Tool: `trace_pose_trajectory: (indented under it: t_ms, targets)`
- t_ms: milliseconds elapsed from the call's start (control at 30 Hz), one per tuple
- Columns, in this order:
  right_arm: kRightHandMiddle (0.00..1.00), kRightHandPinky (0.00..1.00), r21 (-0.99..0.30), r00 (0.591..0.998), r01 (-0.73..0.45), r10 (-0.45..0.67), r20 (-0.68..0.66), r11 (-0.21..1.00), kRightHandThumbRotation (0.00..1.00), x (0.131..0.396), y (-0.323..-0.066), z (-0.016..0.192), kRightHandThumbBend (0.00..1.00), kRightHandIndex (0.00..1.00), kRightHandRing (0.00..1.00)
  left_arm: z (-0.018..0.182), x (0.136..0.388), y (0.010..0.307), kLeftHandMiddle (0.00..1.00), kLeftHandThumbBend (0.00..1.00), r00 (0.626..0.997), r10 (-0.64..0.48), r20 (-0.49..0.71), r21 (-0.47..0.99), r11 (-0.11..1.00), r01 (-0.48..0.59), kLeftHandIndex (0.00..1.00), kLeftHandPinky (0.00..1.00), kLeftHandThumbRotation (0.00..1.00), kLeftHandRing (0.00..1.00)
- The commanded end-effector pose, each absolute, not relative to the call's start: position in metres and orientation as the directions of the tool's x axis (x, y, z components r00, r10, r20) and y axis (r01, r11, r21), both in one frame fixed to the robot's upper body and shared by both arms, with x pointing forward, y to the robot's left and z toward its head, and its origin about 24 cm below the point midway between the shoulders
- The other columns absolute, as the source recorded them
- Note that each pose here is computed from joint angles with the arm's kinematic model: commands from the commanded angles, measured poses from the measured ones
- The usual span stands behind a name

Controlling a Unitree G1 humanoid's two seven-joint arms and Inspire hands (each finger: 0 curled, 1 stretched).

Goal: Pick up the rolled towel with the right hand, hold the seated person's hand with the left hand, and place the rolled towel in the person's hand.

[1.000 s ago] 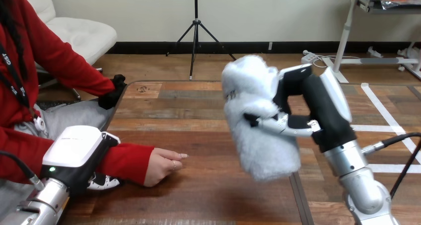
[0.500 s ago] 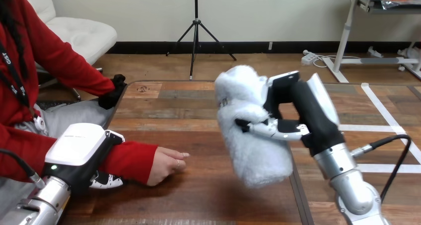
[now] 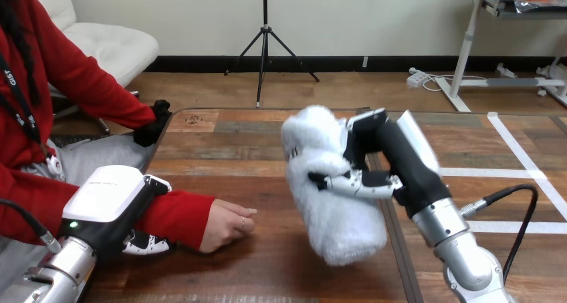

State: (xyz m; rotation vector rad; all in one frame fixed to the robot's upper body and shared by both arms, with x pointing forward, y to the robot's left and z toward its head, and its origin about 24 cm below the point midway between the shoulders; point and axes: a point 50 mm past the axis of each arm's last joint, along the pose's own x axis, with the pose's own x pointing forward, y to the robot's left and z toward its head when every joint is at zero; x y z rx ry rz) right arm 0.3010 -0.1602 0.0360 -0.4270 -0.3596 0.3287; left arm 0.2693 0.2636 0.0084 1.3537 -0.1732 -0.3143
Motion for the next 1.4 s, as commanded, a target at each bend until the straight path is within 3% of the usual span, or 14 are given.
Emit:
trace_pose_trajectory:
  t_ms: [0,533,1367]
  targets:
    - [0.11,0.04,-0.447,0.831,-0.191,0.386,0.400,0.874,0.00,0.332,-0.142,0.078,0.55,0.08,0.08,0.066,0.297,0.218,0.35,0.76,0.844,-0.484,0.229,0.944,0.322,-0.071,0.38,0.27,0.02,0.30]
    - [0.13,0.06,-0.479,0.859,-0.209,0.395,0.327,0.852,0.00,0.338,-0.134,0.066,0.58,0.11,0.10,0.081,0.300,0.196,0.37,0.78,0.801,-0.532,0.274,0.934,0.347,-0.090,0.39,0.31,0.03,0.32]
    - [0.15,0.07,-0.492,0.863,-0.240,0.416,0.287,0.837,0.00,0.337,-0.123,0.057,0.58,0.13,0.11,0.097,0.302,0.169,0.36,0.81,0.751,-0.578,0.321,0.921,0.377,-0.104,0.39,0.28,0.01,0.31]
